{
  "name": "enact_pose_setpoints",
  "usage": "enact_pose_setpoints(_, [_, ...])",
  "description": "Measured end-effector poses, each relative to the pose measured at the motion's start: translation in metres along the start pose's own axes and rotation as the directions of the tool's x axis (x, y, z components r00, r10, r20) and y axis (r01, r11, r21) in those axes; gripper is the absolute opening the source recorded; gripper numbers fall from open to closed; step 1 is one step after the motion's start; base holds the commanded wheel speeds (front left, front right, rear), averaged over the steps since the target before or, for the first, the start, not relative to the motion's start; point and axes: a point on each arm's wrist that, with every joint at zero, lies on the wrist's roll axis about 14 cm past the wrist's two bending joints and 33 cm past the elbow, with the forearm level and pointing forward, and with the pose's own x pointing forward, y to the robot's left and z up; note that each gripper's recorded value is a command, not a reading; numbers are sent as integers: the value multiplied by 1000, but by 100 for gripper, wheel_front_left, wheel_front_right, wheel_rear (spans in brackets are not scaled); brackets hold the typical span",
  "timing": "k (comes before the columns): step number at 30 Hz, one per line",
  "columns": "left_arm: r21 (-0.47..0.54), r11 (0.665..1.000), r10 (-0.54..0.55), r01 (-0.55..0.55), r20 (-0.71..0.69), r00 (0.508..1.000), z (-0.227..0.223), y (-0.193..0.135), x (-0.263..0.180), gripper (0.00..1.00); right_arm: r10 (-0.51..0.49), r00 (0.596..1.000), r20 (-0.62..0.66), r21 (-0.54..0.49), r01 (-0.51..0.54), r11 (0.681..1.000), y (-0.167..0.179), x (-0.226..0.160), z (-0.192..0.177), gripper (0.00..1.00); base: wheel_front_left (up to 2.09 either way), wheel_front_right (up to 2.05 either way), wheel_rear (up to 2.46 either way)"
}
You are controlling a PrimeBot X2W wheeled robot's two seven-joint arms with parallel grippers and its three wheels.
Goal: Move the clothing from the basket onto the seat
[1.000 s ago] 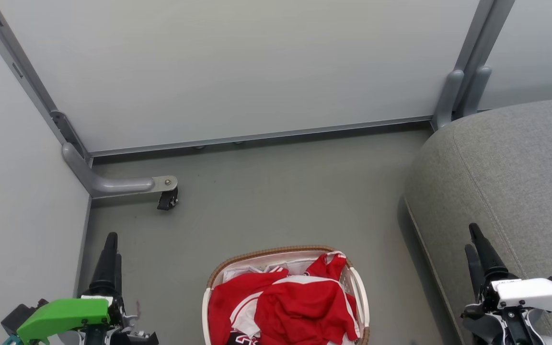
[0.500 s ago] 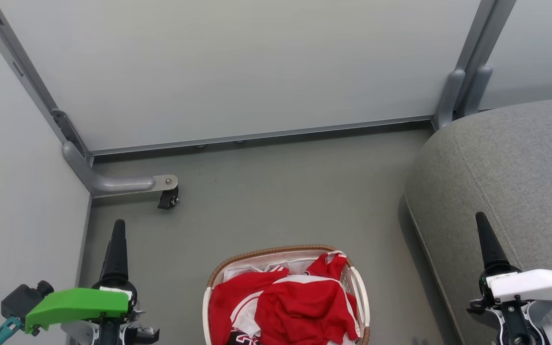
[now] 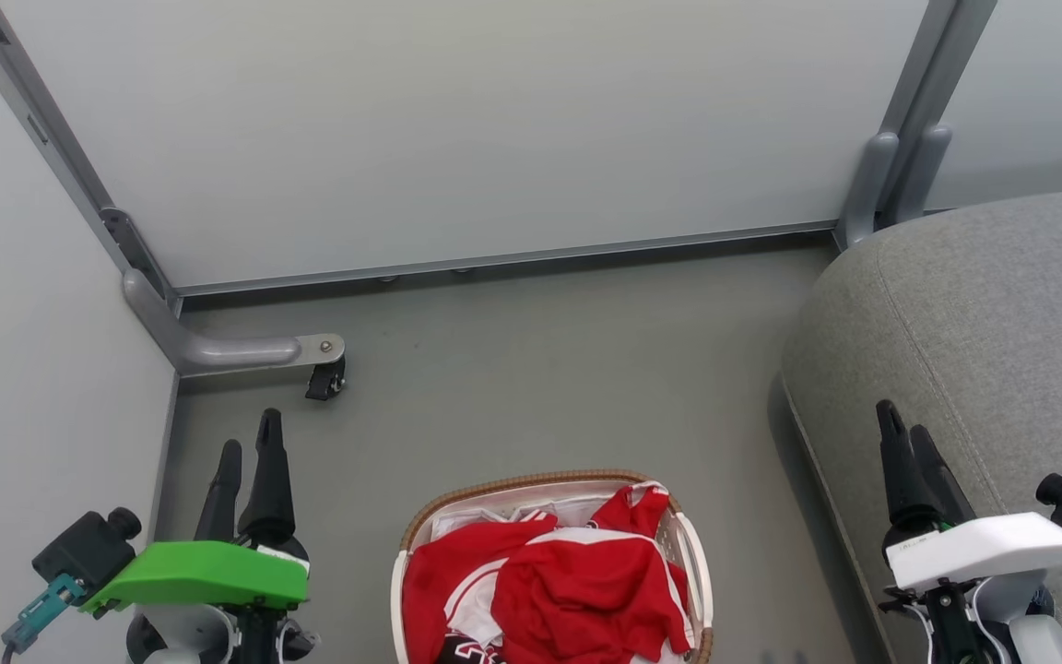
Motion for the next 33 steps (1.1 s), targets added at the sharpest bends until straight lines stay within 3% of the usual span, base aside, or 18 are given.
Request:
enact_pose_setpoints(14, [229,973,24,-21,-10,1000,-8,9,-7,100,-1,1000,-23,-200,-4,980,-4,-2,-10,100,0,0,0])
enact_pose_setpoints(33, [420,908,38,-19,-38,999,-22,20,-16,100,6,998,-62,-398,-30,917,-8,-6,-24,100,0,0,0])
